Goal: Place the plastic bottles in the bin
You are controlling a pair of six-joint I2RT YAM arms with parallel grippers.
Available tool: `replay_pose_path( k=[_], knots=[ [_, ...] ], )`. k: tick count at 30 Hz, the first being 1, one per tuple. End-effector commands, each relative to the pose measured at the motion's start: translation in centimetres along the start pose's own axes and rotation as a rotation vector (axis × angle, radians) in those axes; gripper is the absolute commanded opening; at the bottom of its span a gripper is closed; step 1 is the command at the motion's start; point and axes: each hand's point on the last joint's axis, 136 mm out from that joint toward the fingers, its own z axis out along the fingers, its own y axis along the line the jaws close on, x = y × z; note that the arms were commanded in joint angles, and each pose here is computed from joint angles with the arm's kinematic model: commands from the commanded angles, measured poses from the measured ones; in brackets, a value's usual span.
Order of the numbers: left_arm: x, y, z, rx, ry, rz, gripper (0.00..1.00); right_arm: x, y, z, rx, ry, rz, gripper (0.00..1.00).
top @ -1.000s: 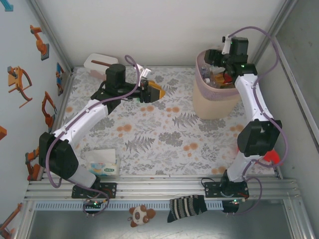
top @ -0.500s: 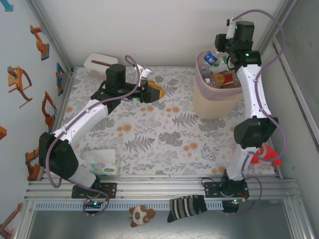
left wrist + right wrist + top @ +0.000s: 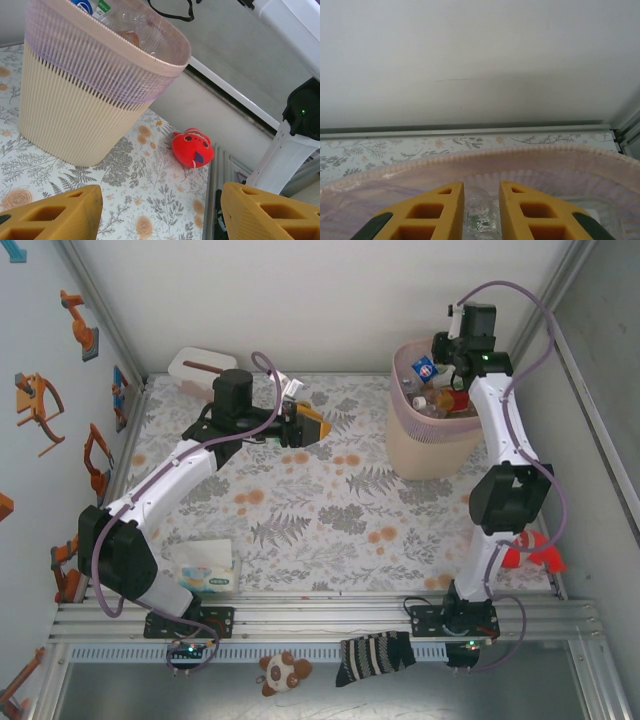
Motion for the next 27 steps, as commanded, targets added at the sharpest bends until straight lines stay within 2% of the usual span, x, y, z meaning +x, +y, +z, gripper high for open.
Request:
replay_pose_path(
  k=[1,7,12,18,27],
  knots=[
    [-0.5,-0.8,-0.1,0.015,-0.006,0.040,0.63,7.6,-0.1,0.7,0.025,0.252,-0.011,0.24],
    [-0.2,-0.6,0.1,0.013,0.000,0.032,0.63,7.1,-2.8,-0.3,0.180,0.243,-0.030,0.24],
    [-0.3,-0.4,0.0,-0.002,-0.005,0.034,0.63,4.1,-3.6,-2.6,0.239,0.170,-0.022,0.25],
    [-0.3,1.0,0.1,-0.071,-0.005,0.030,0.63,-0.5,-2.8,-7.1,0.207,0.040,-0.003,0.28],
    [0.0,4.2,0.2,-0.208,0.031,0.005,0.64,-2.8,-0.8,-11.6,0.098,-0.041,0.036,0.28]
  ],
)
